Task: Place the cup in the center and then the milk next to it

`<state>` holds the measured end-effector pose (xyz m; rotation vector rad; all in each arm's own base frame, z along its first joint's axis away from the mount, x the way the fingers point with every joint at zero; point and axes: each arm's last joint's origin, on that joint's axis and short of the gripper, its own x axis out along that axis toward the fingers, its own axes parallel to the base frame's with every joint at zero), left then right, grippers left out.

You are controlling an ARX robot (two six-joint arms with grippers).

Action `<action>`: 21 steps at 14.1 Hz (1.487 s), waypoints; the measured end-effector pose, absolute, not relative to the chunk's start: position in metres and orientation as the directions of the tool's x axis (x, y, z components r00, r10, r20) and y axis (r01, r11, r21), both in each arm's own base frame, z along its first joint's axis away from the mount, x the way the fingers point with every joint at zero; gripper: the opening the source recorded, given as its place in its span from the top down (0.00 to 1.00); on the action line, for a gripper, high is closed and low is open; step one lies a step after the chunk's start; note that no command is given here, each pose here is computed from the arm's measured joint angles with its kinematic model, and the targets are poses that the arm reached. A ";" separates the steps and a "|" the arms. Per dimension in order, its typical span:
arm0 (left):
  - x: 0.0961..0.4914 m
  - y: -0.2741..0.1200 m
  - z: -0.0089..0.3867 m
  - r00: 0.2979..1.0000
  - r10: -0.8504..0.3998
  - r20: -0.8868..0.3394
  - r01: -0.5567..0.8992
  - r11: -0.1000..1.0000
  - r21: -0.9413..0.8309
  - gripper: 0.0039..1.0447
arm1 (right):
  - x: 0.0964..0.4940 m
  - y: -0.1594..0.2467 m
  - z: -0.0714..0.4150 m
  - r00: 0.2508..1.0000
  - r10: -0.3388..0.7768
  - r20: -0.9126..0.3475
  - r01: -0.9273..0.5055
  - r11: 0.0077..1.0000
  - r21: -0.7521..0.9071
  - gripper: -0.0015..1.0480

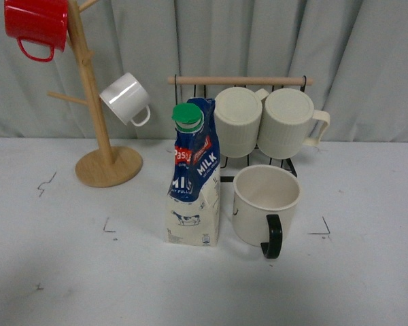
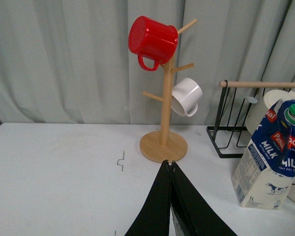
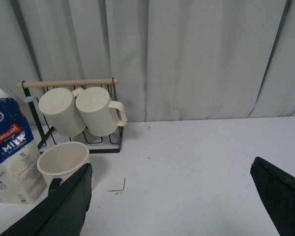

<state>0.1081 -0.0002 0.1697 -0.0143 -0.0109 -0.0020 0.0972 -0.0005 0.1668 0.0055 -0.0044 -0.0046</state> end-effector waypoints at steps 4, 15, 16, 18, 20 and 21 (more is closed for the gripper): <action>0.097 0.000 0.166 1.000 -0.002 -0.006 0.001 1.000 -0.014 0.99 | 0.097 0.000 0.167 1.000 -0.005 0.005 0.005 1.000 0.006 0.06; 0.097 0.000 0.167 1.000 -0.002 0.002 0.002 1.000 -0.014 0.06 | 0.097 0.000 0.167 1.000 -0.005 0.004 0.005 1.000 0.006 0.06; 0.097 0.000 0.167 1.000 -0.002 0.002 0.002 1.000 -0.014 0.06 | 0.097 0.000 0.167 1.000 -0.005 0.004 0.005 1.000 0.006 0.06; 0.097 0.000 0.167 1.000 -0.002 0.002 0.002 1.000 -0.014 0.06 | 0.097 0.000 0.167 1.000 -0.005 0.004 0.005 1.000 0.006 0.06; 0.097 0.000 0.167 1.000 -0.002 0.002 0.002 1.000 -0.014 0.06 | 0.097 0.000 0.167 1.000 -0.005 0.004 0.005 1.000 0.006 0.06; 0.097 0.000 0.167 1.000 -0.002 0.002 0.002 1.000 -0.014 0.06 | 0.097 0.000 0.167 1.000 -0.005 0.004 0.005 1.000 0.006 0.06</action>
